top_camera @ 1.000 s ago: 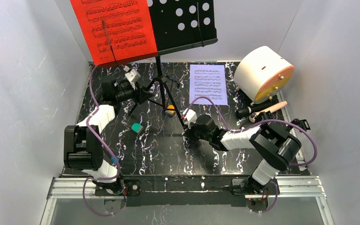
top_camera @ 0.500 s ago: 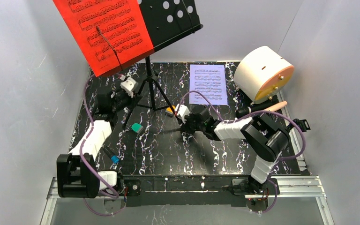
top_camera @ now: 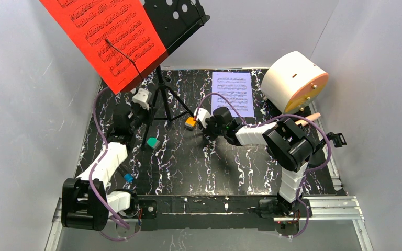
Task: Pack up the instrument practice props
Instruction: Adjust the music stand at the center of the board, then pick up the sheet music from the music stand.
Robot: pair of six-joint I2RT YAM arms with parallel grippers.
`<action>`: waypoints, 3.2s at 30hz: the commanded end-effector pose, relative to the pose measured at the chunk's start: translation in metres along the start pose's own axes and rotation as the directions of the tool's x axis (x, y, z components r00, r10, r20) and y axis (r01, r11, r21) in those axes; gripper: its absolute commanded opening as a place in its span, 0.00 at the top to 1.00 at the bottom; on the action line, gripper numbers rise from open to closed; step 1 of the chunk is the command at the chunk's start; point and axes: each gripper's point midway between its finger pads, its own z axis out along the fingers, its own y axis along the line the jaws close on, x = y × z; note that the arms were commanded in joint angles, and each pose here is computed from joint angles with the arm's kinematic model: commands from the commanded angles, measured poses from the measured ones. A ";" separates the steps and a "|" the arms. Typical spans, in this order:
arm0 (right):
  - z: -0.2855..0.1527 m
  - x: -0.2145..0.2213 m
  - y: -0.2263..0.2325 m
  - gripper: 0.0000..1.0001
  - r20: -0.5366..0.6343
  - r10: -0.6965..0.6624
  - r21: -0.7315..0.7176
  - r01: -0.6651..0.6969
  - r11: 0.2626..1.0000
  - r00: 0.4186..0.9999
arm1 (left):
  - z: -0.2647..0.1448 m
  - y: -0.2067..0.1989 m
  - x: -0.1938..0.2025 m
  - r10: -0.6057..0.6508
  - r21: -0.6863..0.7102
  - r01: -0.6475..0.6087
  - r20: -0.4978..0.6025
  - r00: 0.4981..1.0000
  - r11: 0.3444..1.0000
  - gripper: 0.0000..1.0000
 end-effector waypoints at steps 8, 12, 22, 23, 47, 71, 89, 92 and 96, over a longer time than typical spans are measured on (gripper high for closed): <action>-0.027 -0.033 -0.014 0.45 0.073 0.076 0.074 -0.081 0.994 0.994 | 0.002 -0.044 0.015 -0.194 0.132 0.198 -0.045 0.980 0.971 0.78; -0.059 -0.070 -0.020 0.31 0.163 0.164 0.093 -0.180 0.979 0.973 | -0.003 -0.046 0.015 -0.152 0.144 0.157 -0.049 0.987 0.977 0.72; -0.142 -0.144 -0.018 0.09 0.342 0.285 0.036 -0.315 0.948 0.896 | -0.019 -0.028 -0.013 -0.187 0.016 0.187 -0.003 0.982 0.982 0.35; -0.150 -0.153 -0.019 0.09 0.357 0.299 0.029 -0.331 0.943 0.885 | -0.022 -0.022 -0.016 -0.208 -0.029 0.208 -0.006 0.978 0.978 0.33; -0.271 -0.387 0.023 0.05 0.612 0.257 -0.259 -0.117 0.959 0.748 | -0.216 0.030 -0.165 -0.361 -0.516 0.443 0.257 0.897 0.733 0.02; -0.271 -0.507 0.039 0.29 0.828 0.170 -0.241 0.066 0.968 0.534 | -0.228 -0.013 -0.325 -0.355 -0.130 0.477 0.508 0.785 0.869 0.18; -0.267 -0.527 0.033 0.48 0.893 0.134 -0.188 0.084 0.979 0.430 | -0.205 -0.002 -0.339 -0.349 -0.121 0.492 0.564 0.749 0.862 0.34; -0.267 -0.529 0.031 0.54 0.896 0.133 -0.182 0.078 0.980 0.424 | -0.203 -0.001 -0.339 -0.342 -0.127 0.487 0.562 0.753 0.864 0.40; -0.267 -0.531 0.028 0.62 0.905 0.104 -0.152 0.085 0.985 0.412 | -0.202 0.001 -0.337 -0.335 -0.139 0.485 0.559 0.758 0.864 0.47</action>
